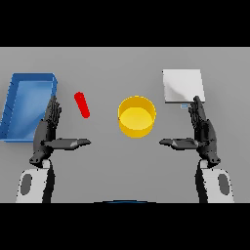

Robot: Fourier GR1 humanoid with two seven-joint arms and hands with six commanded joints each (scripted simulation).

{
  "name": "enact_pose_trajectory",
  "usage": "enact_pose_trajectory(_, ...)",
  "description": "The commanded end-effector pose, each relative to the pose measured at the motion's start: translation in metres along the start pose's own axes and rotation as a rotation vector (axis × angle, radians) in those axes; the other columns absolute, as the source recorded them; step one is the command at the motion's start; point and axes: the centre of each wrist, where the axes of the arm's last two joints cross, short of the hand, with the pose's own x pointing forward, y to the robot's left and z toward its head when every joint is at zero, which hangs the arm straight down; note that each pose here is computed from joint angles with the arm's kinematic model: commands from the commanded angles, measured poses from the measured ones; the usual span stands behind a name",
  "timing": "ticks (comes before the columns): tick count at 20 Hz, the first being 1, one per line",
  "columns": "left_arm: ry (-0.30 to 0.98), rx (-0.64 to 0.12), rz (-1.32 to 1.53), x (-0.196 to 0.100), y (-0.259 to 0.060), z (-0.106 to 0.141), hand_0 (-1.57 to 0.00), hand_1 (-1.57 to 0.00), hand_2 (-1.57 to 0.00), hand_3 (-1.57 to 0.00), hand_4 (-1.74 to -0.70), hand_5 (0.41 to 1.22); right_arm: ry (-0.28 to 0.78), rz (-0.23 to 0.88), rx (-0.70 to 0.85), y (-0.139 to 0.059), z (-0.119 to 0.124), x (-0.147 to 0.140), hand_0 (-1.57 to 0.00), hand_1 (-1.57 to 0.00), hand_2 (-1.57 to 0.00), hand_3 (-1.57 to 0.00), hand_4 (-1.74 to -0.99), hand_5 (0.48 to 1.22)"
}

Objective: Pick up the red beaker and tilt it to pour out 1 green nut into yellow bowl. Pick up the yellow bowl and place it on the metallic measuring scale.

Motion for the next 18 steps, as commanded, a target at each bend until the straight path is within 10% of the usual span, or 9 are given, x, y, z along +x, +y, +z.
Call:
enact_pose_trajectory(1, -0.002, 0.000, 0.001, 0.000, 0.000, 0.001, 0.00, 0.00, 0.00, 0.00, -1.20, 0.677, 0.000, 0.000, -0.002, -0.001, 0.000, 0.000, 0.00, 0.00, 0.00, 0.00, -1.177, 0.572)
enact_pose_trajectory(6, -0.015, -0.002, 0.003, -0.001, -0.003, 0.015, 0.00, 0.00, 0.00, 0.00, -1.20, 0.677, 0.012, 0.006, -0.004, -0.008, -0.001, -0.002, 0.00, 0.00, 0.00, 0.00, -1.177, 0.572)
enact_pose_trajectory(10, -0.052, -0.073, -0.134, 0.014, 0.000, 0.034, 0.00, 0.00, 0.00, 0.00, -1.20, 0.674, -0.085, 0.234, 0.037, -0.016, 0.012, 0.010, 0.00, 0.00, 0.00, 0.00, -1.190, 0.579)
enact_pose_trajectory(18, -0.003, -0.092, -0.167, 0.018, -0.010, 0.032, 0.00, 0.00, 0.00, 0.00, -1.18, 0.655, -0.085, 0.189, 0.079, -0.020, 0.013, 0.012, 0.00, 0.00, 0.00, 0.00, -1.272, 0.611)
